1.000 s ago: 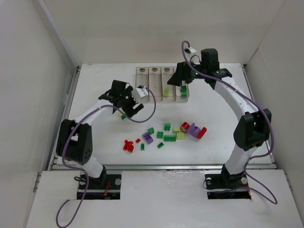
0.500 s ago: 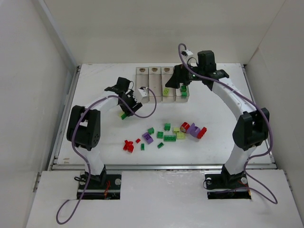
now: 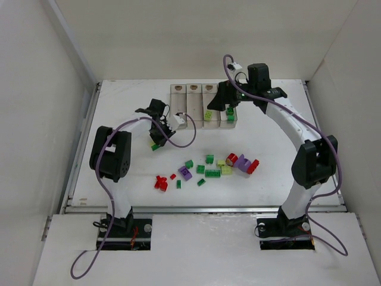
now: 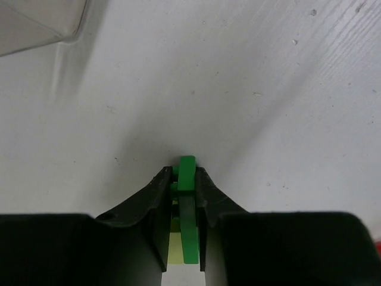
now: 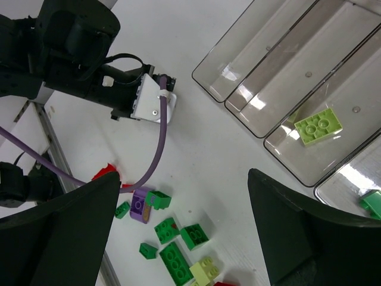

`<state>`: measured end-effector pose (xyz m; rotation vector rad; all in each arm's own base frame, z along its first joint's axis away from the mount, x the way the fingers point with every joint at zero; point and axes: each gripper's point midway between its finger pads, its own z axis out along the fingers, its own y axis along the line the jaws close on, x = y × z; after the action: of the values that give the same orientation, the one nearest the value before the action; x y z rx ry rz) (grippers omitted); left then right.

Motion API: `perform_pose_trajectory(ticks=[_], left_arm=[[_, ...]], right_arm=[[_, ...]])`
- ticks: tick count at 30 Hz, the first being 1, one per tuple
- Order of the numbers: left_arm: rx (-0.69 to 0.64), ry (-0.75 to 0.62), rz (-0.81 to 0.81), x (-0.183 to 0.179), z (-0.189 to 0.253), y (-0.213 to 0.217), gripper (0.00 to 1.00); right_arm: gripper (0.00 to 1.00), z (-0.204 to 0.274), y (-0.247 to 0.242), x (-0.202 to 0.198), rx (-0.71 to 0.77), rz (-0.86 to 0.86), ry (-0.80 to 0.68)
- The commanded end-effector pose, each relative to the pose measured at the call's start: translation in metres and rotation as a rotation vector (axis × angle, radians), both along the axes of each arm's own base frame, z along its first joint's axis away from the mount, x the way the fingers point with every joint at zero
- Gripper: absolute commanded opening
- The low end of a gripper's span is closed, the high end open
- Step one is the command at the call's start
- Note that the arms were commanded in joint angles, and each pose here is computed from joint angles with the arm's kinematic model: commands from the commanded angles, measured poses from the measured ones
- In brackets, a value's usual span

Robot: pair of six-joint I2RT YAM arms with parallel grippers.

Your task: Sort the legos into containers by color

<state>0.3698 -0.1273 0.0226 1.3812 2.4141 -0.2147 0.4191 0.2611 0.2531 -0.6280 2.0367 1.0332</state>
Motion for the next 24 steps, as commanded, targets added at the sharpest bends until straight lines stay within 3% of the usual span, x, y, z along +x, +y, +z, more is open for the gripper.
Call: perform_pose_trajectory(ticks=[1, 4, 8, 10, 13, 14, 17, 19, 24], left_arm=[[-0.039, -0.028, 0.037, 0.007, 0.026, -0.005, 0.0], [-0.107, -0.092, 0.09, 0.022, 0.059, -0.013, 0.0], [-0.383, -0.166, 0.423, 0.071, 0.146, 0.004, 0.0], [-0.653, -0.159, 0.641, 0.096, 0.211, 0.002, 0.0], [-0.965, -0.173, 0.768, 0.116, 0.285, 0.017, 0.0], [-1.088, -0.122, 0.84, 0.115, 0.31, 0.015, 0.0], [-1.28, -0.126, 0.861, 0.118, 0.347, 0.011, 0.0], [-1.424, 0.013, 0.908, 0.109, 0.367, 0.001, 0.0], [-1.499, 0.128, 0.875, 0.098, 0.398, -0.036, 0.0]], right_arm=[[0.93, 0.012, 0.001, -0.001, 0.002, 0.009, -0.048], [0.93, 0.019, -0.001, -0.004, 0.001, 0.001, -0.059], [0.93, 0.025, -0.008, -0.004, -0.023, -0.038, -0.085], [0.93, 0.034, -0.006, -0.007, -0.018, -0.042, -0.119], [0.93, 0.059, -0.004, -0.011, 0.001, -0.078, -0.225], [0.93, 0.062, -0.002, -0.013, 0.013, -0.089, -0.239], [0.93, 0.102, 0.017, -0.023, 0.097, -0.1, -0.356], [0.93, 0.127, 0.034, -0.031, 0.139, -0.083, -0.434], [0.94, 0.164, 0.094, -0.05, 0.2, -0.026, -0.562]])
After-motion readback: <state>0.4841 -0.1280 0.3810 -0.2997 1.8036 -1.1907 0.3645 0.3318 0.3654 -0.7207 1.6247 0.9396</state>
